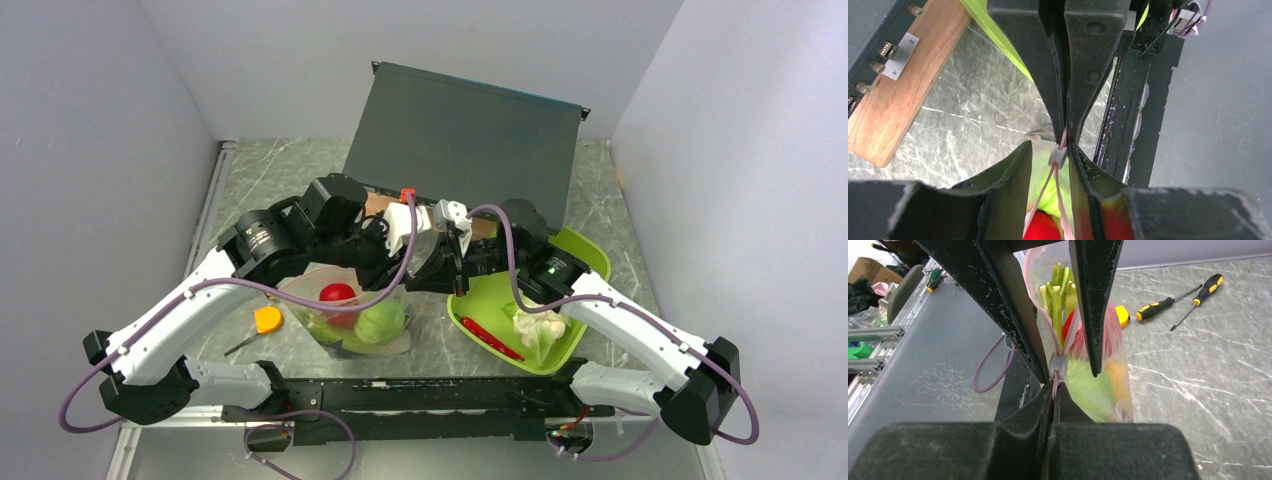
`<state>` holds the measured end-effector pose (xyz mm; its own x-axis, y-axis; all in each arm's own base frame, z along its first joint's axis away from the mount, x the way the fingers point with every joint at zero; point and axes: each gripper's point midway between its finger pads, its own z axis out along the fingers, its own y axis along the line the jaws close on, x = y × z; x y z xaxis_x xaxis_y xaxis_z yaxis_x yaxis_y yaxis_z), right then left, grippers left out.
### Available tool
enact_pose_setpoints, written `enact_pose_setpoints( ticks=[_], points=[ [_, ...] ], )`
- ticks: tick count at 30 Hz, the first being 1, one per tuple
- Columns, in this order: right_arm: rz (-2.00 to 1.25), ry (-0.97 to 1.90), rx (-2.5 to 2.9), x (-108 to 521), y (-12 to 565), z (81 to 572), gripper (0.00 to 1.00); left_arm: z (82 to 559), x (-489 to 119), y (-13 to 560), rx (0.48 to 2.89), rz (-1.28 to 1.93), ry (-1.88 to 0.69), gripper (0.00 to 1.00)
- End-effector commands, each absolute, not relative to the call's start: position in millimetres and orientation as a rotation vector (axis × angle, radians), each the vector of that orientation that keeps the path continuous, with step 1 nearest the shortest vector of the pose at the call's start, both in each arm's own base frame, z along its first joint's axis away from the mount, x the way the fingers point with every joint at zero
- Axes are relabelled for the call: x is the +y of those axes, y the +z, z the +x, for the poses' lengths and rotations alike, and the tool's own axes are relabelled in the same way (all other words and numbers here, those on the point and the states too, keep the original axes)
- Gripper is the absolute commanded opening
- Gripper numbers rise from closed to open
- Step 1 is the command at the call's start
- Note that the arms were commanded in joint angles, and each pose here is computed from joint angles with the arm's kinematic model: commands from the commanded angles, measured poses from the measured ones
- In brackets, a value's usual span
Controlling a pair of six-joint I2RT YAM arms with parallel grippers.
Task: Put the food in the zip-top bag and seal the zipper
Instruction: Zip the zipper food storage bag at the center of the board.
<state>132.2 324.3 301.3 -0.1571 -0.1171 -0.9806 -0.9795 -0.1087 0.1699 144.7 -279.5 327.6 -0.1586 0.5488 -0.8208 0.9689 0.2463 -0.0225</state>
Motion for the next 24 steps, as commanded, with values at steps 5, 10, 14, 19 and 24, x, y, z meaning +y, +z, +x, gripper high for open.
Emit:
enact_pose_setpoints(
  ticks=[5, 10, 14, 19, 24],
  points=[
    [-1.321, 1.351, 1.22, 327.2, 332.8, 129.5, 0.0, 144.2, -285.3, 331.9, 1.761, 1.405, -0.779, 0.4],
    [-1.311, 1.343, 1.234, 328.2, 330.3, 132.2, 0.0, 144.4, -283.7, 331.3, 1.76, 1.404, -0.771, 0.13],
    [-1.213, 1.301, 1.298, 331.1, 327.0, 141.8, 0.0, 146.9, -277.6, 327.6, 1.762, 1.387, -0.736, 0.0],
    [-1.139, 1.281, 1.315, 326.7, 323.4, 143.1, 0.0, 149.4, -263.6, 315.9, 1.781, 1.382, -0.662, 0.0],
    [-1.091, 1.29, 1.316, 319.0, 319.7, 144.3, 0.0, 146.3, -249.5, 307.7, 1.793, 1.387, -0.619, 0.0]
  ],
)
